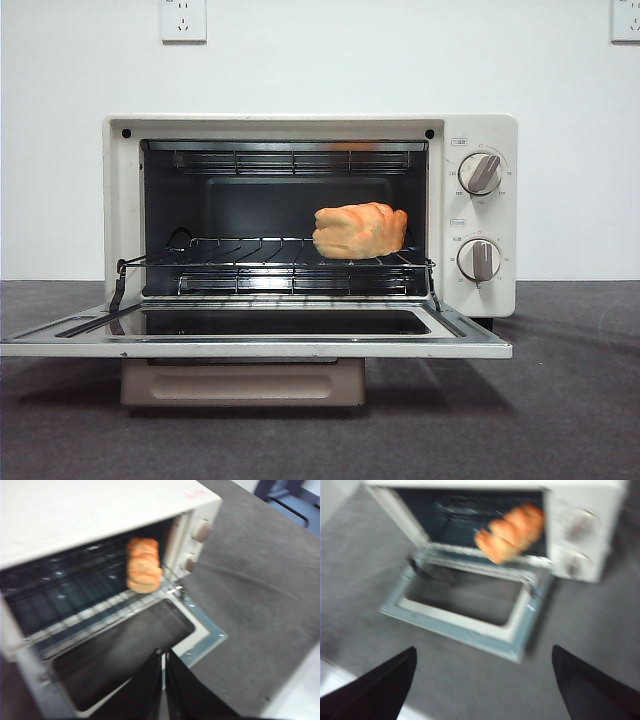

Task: The left arm flap open the oven, the right arm pick bread and place it into oven, the left arm flap close the oven

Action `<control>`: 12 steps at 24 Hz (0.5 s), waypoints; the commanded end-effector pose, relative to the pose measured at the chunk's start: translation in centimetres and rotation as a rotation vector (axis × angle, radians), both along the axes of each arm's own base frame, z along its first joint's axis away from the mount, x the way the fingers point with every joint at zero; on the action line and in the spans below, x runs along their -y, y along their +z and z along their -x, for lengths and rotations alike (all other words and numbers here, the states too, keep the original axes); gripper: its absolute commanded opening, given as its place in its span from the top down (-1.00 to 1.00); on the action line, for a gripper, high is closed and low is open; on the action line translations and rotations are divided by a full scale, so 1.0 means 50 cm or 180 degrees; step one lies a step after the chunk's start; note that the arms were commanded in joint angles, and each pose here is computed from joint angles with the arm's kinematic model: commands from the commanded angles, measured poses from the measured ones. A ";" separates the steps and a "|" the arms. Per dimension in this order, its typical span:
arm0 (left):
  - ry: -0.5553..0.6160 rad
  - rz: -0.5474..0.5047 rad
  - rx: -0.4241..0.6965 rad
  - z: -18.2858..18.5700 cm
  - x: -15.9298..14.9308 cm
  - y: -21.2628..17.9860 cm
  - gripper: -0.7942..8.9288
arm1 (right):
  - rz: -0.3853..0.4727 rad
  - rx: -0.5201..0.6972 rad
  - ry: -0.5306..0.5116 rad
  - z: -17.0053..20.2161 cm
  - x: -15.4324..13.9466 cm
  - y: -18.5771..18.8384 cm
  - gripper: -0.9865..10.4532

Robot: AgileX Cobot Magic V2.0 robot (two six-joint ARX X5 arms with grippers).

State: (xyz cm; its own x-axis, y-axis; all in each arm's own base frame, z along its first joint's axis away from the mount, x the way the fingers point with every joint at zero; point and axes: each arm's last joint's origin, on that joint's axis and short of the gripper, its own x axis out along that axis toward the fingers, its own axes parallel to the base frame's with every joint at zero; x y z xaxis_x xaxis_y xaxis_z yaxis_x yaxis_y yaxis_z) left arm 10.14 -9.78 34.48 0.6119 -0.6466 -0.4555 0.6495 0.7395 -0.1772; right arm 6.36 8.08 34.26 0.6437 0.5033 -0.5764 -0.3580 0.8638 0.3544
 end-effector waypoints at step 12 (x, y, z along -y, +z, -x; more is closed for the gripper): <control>0.0442 0.0701 -0.1113 -0.117 -0.081 -0.058 0.81 | -0.0213 0.0065 -0.0134 0.098 0.147 -0.010 0.07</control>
State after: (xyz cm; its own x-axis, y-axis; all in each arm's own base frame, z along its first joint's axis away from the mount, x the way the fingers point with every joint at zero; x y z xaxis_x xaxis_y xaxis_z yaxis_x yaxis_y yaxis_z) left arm 15.75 -5.65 31.81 0.5504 -0.6639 -0.5063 0.4315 0.7453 -0.5082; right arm 1.56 0.85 33.36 0.6740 0.4998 -0.5439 -0.3186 0.8611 0.3963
